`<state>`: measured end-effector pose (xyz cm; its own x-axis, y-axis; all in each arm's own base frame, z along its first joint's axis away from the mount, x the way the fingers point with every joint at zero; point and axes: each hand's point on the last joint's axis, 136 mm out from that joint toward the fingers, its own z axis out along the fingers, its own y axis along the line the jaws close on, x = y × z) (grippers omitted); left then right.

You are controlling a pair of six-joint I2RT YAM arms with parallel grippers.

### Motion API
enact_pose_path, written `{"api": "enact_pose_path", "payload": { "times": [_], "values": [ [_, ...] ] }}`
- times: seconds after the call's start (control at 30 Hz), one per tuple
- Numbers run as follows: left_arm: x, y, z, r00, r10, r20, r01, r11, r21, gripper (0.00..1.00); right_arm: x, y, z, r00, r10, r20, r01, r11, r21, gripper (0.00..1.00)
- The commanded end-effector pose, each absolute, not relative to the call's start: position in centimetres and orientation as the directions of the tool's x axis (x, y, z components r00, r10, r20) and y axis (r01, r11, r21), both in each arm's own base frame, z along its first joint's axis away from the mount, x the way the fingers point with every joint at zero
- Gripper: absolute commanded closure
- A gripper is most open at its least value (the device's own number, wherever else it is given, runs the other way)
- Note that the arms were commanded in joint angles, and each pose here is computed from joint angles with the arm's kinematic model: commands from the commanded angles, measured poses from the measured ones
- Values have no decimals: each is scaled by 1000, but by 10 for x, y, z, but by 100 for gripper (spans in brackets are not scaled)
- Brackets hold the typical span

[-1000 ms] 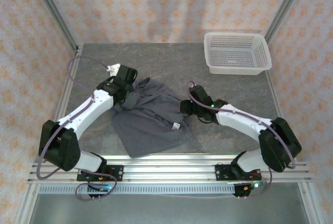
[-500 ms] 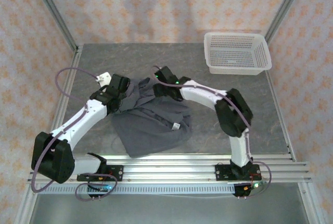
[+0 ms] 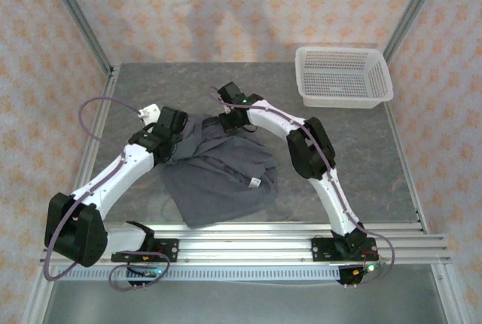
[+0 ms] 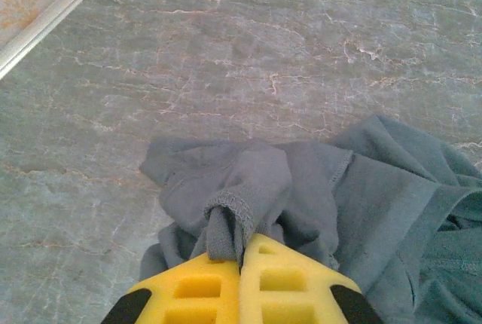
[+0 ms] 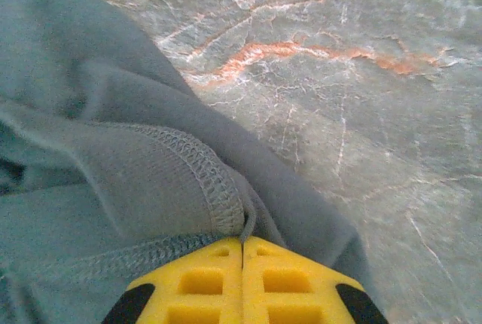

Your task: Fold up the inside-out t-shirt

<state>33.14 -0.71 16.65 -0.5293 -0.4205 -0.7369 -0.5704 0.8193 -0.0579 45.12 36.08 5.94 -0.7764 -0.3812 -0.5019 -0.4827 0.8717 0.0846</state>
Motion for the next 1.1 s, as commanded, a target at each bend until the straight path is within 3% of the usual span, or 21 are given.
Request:
{"api": "enact_pose_path", "payload": {
  "times": [0.0,0.13,0.3,0.43,0.73,0.93,1.07],
  "values": [
    [329,9,238,-396,-418,-818,-596,794,-117,100,441,350,190,-660,-316,-681,-499,862,83,100],
    [312,21,336,-189,-448,-874,-561,780,-278,100,415,302,333,-462,-151,-874,-444,893,80,100],
    [270,34,438,42,-498,-866,-451,764,-461,100,351,223,471,-167,111,-980,-372,913,167,100],
    [245,32,476,103,-535,-838,-336,775,-536,100,309,187,503,-96,204,-974,-374,900,225,100],
    [233,-7,517,61,-582,-811,-38,810,-585,100,232,158,566,15,366,-930,-548,781,298,100],
    [201,-35,578,128,-651,-748,284,747,-601,100,190,155,600,30,428,-903,-677,674,296,100],
    [179,-36,602,137,-710,-691,372,683,-629,100,170,149,620,46,480,-876,-724,621,302,100]
  ]
}}
